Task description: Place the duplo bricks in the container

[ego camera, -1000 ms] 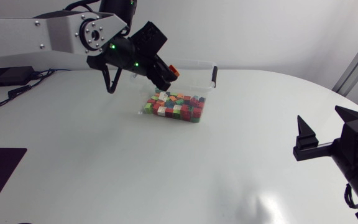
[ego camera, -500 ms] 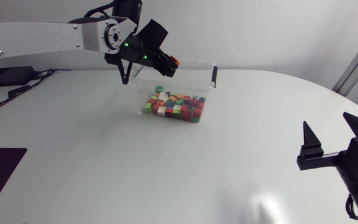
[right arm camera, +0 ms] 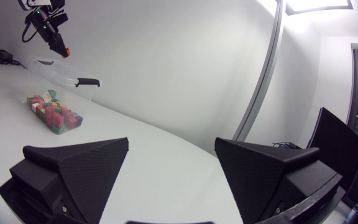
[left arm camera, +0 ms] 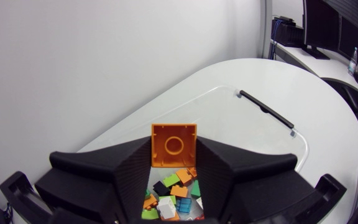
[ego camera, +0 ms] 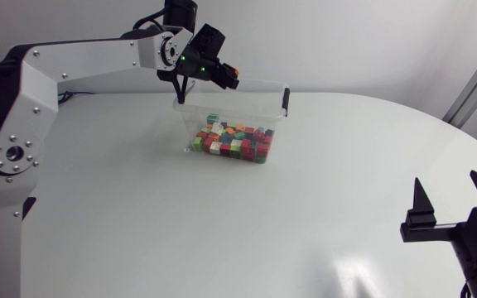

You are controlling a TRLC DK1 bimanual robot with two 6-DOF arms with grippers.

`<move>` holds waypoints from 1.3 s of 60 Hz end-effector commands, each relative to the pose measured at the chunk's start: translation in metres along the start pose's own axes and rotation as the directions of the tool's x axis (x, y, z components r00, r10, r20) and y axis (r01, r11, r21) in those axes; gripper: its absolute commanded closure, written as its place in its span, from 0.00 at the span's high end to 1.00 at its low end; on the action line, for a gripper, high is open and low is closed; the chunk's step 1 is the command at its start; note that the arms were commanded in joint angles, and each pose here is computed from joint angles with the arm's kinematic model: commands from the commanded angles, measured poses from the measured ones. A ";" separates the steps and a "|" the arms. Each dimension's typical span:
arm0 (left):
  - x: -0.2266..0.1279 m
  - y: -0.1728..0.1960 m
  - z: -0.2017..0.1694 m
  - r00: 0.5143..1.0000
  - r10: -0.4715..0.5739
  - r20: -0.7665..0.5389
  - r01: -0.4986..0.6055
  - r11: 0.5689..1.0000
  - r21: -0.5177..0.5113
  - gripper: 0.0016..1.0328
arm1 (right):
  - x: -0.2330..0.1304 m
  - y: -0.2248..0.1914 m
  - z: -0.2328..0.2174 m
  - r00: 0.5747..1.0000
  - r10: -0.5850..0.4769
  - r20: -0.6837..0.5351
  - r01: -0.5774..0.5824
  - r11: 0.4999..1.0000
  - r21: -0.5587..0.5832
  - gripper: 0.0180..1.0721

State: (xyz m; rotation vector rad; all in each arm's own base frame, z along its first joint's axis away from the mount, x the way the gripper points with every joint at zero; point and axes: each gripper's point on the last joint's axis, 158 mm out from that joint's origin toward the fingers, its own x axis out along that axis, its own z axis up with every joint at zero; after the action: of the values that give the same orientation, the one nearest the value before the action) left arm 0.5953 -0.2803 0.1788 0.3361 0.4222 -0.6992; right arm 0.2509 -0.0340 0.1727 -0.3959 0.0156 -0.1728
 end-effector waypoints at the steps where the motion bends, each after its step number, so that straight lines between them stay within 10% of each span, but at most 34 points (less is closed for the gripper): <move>1: 0.011 0.014 -0.004 1.000 0.025 0.003 -0.025 0.999 -0.043 0.42 | 0.000 0.004 -0.012 1.000 0.004 -0.029 -0.004 1.000 -0.017 0.95; 17: 0.027 0.023 -0.010 0.997 0.071 -0.012 -0.071 0.997 -0.043 0.95 | 0.000 0.015 -0.013 0.999 0.045 -0.031 -0.045 0.999 -0.007 0.95; 40: -0.017 0.046 0.019 0.992 0.119 0.031 -0.117 0.992 -0.052 0.95 | 0.000 0.020 -0.011 0.997 0.067 -0.022 -0.067 0.997 0.042 0.95; 78: -0.252 0.081 -0.014 0.909 0.375 0.182 -0.372 0.927 -0.056 0.95 | -0.001 0.027 -0.006 0.995 0.100 -0.003 -0.098 0.981 0.166 0.95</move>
State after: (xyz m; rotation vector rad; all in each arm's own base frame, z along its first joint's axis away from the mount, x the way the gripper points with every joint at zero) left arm 0.4931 -0.0850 0.3093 0.2957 0.1750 -0.3451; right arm 0.2531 -0.0116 0.1661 -0.2776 0.0177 -0.0799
